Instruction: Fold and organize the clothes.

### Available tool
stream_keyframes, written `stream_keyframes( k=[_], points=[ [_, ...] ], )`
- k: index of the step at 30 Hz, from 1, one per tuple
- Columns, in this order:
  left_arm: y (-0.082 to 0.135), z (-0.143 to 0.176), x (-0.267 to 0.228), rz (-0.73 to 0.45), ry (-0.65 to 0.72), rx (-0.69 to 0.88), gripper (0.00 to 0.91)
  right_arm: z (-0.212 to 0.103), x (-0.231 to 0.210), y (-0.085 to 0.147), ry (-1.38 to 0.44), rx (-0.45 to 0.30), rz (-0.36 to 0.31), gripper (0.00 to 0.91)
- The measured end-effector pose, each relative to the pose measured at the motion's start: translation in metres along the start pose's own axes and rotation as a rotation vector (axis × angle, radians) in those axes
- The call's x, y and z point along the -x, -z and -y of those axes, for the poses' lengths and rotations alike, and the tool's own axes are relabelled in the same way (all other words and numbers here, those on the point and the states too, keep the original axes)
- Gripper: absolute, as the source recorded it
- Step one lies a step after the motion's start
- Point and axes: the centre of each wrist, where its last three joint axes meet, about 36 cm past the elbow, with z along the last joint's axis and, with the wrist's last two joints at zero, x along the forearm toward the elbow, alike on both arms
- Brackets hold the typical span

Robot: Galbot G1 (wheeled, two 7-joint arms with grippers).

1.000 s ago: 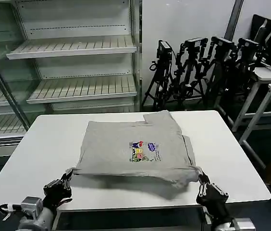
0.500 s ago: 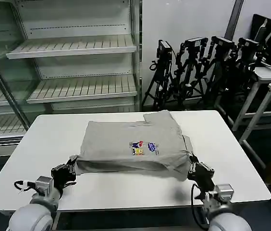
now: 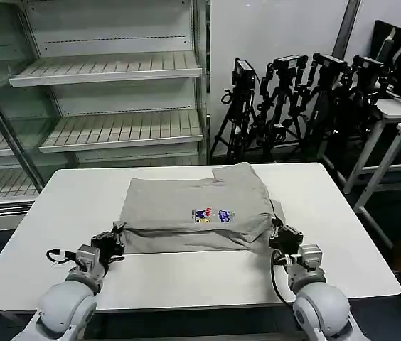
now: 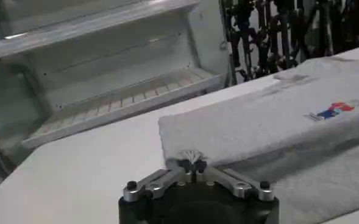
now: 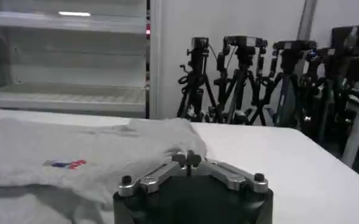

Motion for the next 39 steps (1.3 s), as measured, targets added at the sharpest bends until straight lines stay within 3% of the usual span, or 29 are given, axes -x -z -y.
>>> stream_keyframes(
  k=[4,5,6,7,8,9,10,25,34,35,36,37,39],
  points=[
    [-0.001,0.004,0.007,-0.002,-0.003,0.008,0.050,-0.003,0.013,-0.003,-0.003,-0.014,-0.006,0.000],
    [-0.001,0.005,0.009,-0.002,-0.001,0.009,0.091,-0.003,0.016,-0.003,-0.006,-0.016,-0.007,0.030],
    [-0.001,0.005,0.010,-0.003,0.000,0.008,0.151,-0.004,0.019,-0.004,-0.009,-0.019,-0.009,0.131],
    [-0.001,0.006,0.012,-0.004,0.003,0.007,0.262,-0.004,0.022,-0.006,-0.013,-0.022,-0.014,0.524],
    [-0.002,0.006,0.013,-0.005,0.005,0.006,0.363,-0.004,0.024,-0.007,-0.015,-0.024,-0.017,0.776],
    [-0.002,0.006,0.014,-0.006,0.009,0.006,0.786,-0.004,0.025,-0.008,-0.017,-0.026,-0.019,0.907],
    [-0.002,0.006,0.015,-0.006,0.010,0.005,0.907,-0.004,0.026,-0.009,-0.019,-0.028,-0.019,0.907],
    [-0.004,0.006,-0.001,0.009,0.021,-0.047,0.907,-0.002,-0.003,-0.018,-0.035,-0.007,0.017,0.907],
    [-0.020,0.012,-0.015,-0.031,0.011,-0.093,0.907,0.001,-0.022,-0.029,-0.051,0.027,-0.034,0.907],
    [-0.021,0.012,-0.016,-0.034,0.009,-0.097,0.836,0.000,-0.023,-0.030,-0.051,0.034,-0.042,0.907],
    [-0.022,0.013,-0.016,-0.038,0.009,-0.102,0.212,0.000,-0.023,-0.031,-0.050,0.042,-0.051,0.907],
    [-0.023,0.013,-0.015,-0.041,0.010,-0.106,0.071,0.000,-0.023,-0.031,-0.049,0.048,-0.058,0.907],
    [-0.025,0.013,-0.014,-0.045,0.009,-0.115,0.040,0.000,-0.023,-0.033,-0.046,0.059,-0.075,0.907]
  ],
)
